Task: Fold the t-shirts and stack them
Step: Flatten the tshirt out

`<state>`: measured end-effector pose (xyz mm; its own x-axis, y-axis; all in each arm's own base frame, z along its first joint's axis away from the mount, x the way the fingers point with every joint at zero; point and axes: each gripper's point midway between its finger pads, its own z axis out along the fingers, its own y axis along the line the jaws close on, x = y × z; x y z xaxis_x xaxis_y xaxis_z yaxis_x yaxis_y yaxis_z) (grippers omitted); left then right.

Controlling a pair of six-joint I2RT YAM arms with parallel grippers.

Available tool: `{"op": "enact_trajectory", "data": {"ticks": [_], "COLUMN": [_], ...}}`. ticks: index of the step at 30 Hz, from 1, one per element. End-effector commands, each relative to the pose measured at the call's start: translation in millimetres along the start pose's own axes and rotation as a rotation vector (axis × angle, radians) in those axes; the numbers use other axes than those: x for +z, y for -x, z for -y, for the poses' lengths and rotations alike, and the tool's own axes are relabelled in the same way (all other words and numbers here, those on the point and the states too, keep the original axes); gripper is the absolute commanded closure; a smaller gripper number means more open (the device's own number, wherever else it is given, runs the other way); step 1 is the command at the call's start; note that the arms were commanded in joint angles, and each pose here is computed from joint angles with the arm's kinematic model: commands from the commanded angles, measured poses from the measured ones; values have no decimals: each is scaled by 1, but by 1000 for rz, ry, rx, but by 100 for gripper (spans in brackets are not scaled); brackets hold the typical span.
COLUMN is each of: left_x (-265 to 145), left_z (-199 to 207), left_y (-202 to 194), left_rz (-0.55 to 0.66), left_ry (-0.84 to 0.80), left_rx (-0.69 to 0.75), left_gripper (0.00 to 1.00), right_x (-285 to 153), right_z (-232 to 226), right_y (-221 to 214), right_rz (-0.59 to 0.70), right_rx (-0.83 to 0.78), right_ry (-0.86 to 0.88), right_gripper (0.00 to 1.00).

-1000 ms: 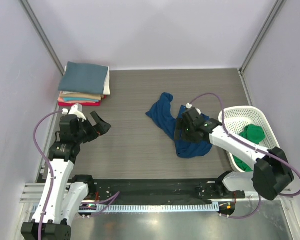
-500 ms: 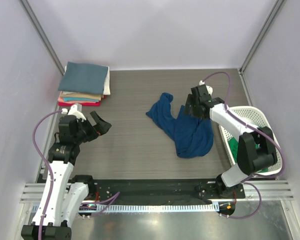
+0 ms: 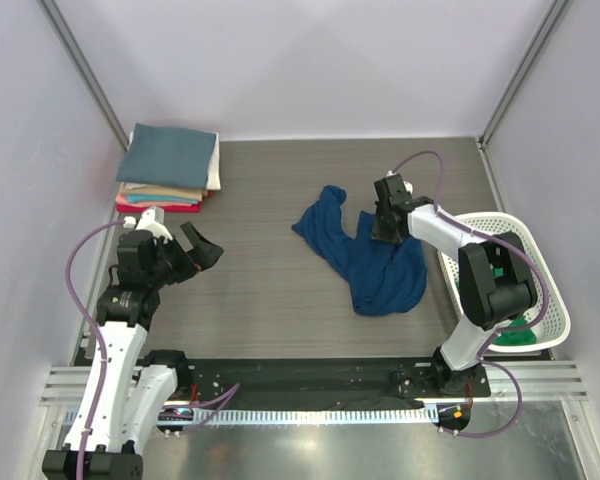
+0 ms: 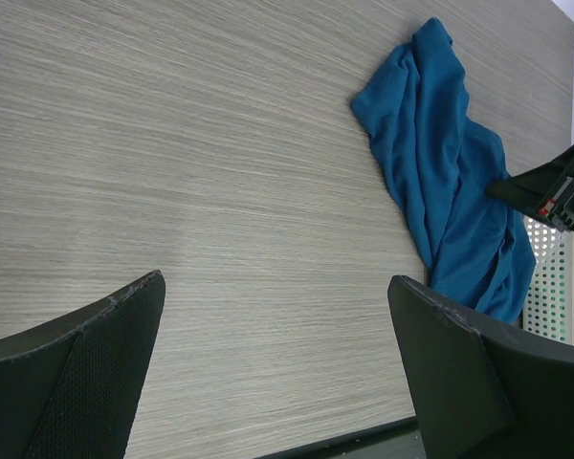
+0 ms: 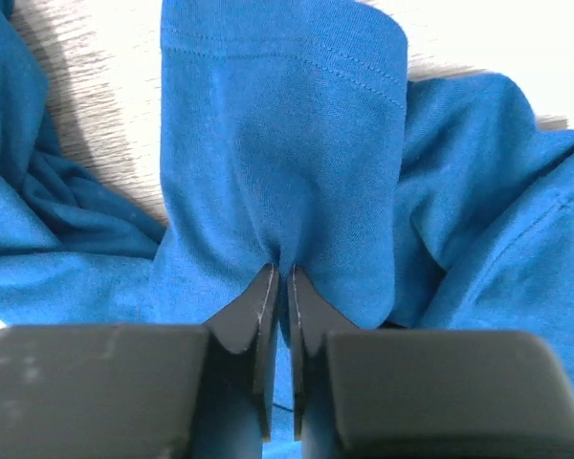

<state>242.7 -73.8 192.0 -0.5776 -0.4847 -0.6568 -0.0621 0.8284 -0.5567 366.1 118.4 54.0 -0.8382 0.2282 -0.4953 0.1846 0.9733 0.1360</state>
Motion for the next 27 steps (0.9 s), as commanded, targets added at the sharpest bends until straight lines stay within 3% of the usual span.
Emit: {"op": "enact_trajectory", "data": {"ticks": [1,4,6,7,11,14,15,17,18,19,21,23,27], "left_x": [0,0,0,-1,-2,-4,-5,-5,-6,-5,-4,-3,-4], "left_z": [7,7,5,6,3,1,2,1,1,0,0,1,2], "left_y": [5,6,6,7,8,9,9,10,10,10,9,9,9], "left_rz": [21,28,30,34,44,53,56,60,61,60,53,49,50], "left_ry": [-39,-36,-30,-31,-15,-3,-3,2,2,2,3,-1,-5], "left_rx": [23,24,23,24,26,29,31,31,31,31,29,28,31], "left_gripper": [0,0,0,0,0,0,0,0,0,0,0,0,0], "right_x": [-26,-62,-100,-118,-191,-224,-208,-213,-188,-177,-153,-147,-162], "right_z": [-13,-32,-80,-106,-158,-152,-138,-115,-83,-63,-20,-13,-54], "right_y": [33,56,69,51,20,-22,-53,-78,-95,-95,-97,-97,-89], "right_rz": [127,183,221,197,191,129,51,17,-29,-20,-17,-23,16], "right_rx": [-2,-61,-169,-287,-431,-429,-449,-438,-418,-384,-332,-317,-313], "right_ry": [59,102,239,291,501,655,656,659,514,401,161,102,221], "right_gripper": [88,95,97,98,99,99,99,98,49,24,1,0,0]}}
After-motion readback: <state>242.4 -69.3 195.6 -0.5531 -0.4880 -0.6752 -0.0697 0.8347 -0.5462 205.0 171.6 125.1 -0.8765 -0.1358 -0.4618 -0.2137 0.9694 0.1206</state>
